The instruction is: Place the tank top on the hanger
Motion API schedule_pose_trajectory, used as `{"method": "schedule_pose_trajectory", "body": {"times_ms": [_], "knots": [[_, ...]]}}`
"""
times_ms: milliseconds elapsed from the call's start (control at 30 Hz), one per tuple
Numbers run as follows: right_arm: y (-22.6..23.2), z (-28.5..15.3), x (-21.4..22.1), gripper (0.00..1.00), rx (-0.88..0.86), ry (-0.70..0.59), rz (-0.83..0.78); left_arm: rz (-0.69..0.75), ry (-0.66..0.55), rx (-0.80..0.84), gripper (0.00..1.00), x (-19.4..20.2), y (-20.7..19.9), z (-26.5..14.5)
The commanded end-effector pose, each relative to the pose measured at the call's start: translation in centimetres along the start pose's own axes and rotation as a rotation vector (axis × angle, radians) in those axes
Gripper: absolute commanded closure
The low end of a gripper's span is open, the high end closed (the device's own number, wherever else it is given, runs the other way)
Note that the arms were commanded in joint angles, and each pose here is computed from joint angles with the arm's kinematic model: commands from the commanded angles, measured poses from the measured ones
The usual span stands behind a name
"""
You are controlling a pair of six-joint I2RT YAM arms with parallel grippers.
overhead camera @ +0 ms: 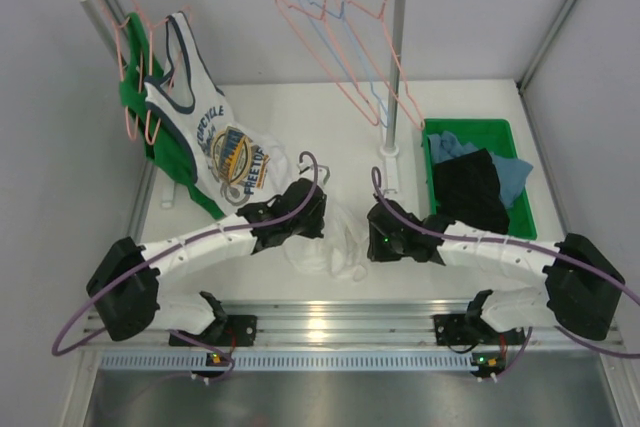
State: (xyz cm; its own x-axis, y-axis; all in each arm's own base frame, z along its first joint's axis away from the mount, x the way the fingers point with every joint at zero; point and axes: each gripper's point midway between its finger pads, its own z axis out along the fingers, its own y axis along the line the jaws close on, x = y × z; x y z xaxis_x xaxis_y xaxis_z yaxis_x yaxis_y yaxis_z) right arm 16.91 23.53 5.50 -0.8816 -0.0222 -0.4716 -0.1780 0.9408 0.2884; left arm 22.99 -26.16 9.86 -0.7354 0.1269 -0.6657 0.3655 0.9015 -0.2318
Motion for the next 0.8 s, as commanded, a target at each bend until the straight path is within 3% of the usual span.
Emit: {"method": "schedule_pose_trajectory", "body": {"times_ms": [0, 600, 667, 767], "knots": [[1.7, 0.6, -0.2, 0.76, -0.056, -0.013, -0.028, 0.012, -0.067, 0.019, 1.00, -2.5, -0.8, -1.7], [2.7, 2.7, 2.8, 0.70, -0.012, 0.062, -0.138, 0.003, -0.101, 0.032, 1.00, -3.5, -0.8, -3.5], [2.6, 2.8, 2.9, 0.71, 0.000, 0.066, -0.143, 0.002, -0.106, 0.035, 1.00, -3.6, -0.8, -3.6], [2.2, 2.9, 3.0, 0.85, 0.026, 0.062, -0.137, 0.001, -0.112, 0.034, 1.00, -3.7, -0.8, -3.9]]}}
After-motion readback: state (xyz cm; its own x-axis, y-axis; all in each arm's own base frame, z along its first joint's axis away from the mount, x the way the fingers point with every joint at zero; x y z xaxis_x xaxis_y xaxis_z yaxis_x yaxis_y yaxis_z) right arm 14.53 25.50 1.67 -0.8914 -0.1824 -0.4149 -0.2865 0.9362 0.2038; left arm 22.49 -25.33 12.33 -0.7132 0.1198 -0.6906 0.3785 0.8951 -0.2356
